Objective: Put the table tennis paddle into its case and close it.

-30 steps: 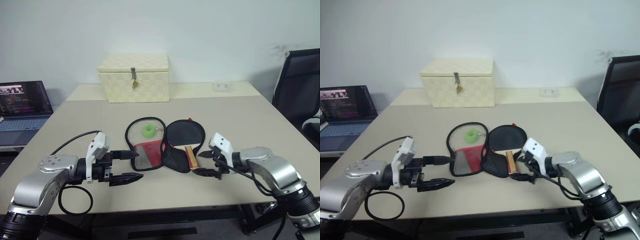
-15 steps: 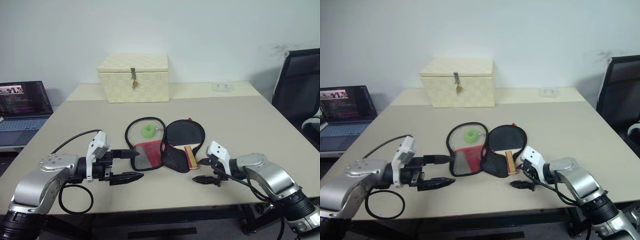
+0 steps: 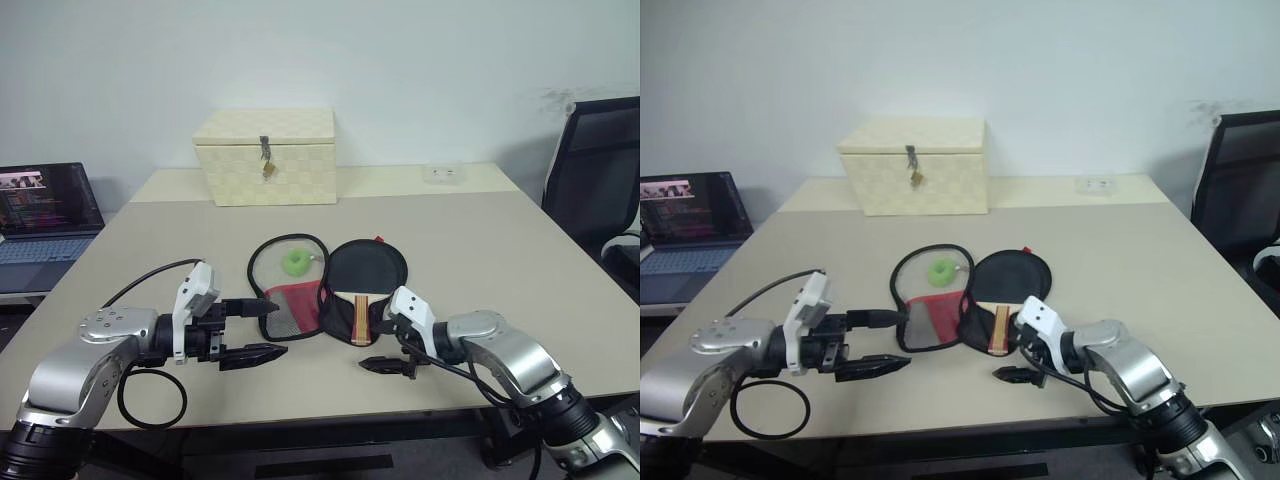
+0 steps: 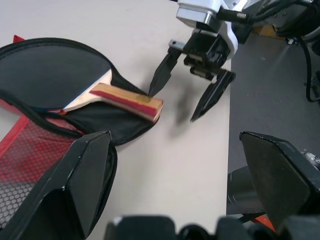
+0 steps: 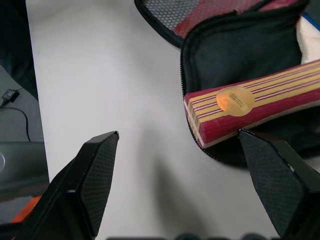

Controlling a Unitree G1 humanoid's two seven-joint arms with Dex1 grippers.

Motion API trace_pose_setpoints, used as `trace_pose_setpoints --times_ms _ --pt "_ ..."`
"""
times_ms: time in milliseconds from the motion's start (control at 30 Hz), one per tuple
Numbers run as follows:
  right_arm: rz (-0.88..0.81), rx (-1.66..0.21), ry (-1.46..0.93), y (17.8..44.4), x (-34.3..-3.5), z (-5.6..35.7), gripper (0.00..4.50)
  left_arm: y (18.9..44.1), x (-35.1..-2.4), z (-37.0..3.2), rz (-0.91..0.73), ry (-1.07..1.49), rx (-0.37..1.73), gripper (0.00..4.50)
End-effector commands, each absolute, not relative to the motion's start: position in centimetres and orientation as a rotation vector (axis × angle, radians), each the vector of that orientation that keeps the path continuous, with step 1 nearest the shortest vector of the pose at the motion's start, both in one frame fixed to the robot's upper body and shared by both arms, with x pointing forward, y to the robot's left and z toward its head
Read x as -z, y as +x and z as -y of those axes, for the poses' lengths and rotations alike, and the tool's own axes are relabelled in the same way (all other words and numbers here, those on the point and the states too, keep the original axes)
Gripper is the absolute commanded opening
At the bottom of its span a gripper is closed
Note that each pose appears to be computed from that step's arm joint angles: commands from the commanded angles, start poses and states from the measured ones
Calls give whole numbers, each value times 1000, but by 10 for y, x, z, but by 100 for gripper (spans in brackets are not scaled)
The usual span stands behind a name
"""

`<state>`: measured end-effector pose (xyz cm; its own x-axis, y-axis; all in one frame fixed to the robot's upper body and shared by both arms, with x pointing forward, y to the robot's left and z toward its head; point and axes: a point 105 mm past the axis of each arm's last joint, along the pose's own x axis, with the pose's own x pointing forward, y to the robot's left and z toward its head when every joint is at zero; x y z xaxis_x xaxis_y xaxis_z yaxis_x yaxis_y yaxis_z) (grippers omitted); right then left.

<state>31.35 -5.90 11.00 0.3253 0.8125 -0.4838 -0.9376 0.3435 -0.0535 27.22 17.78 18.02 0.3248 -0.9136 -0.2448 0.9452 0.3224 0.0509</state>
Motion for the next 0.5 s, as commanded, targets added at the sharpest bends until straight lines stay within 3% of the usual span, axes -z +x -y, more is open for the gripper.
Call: trace_pose_setpoints --times_ms 33,333,500 --pt "-355 -1161 -376 321 -119 51 417 270 -188 -176 -154 228 1229 450" --pt "-315 -1053 -373 342 -123 48 417 271 -188 -175 -148 223 1230 450" --pt "-299 -1164 -340 319 -143 54 417 275 -186 -176 -147 215 1197 450"
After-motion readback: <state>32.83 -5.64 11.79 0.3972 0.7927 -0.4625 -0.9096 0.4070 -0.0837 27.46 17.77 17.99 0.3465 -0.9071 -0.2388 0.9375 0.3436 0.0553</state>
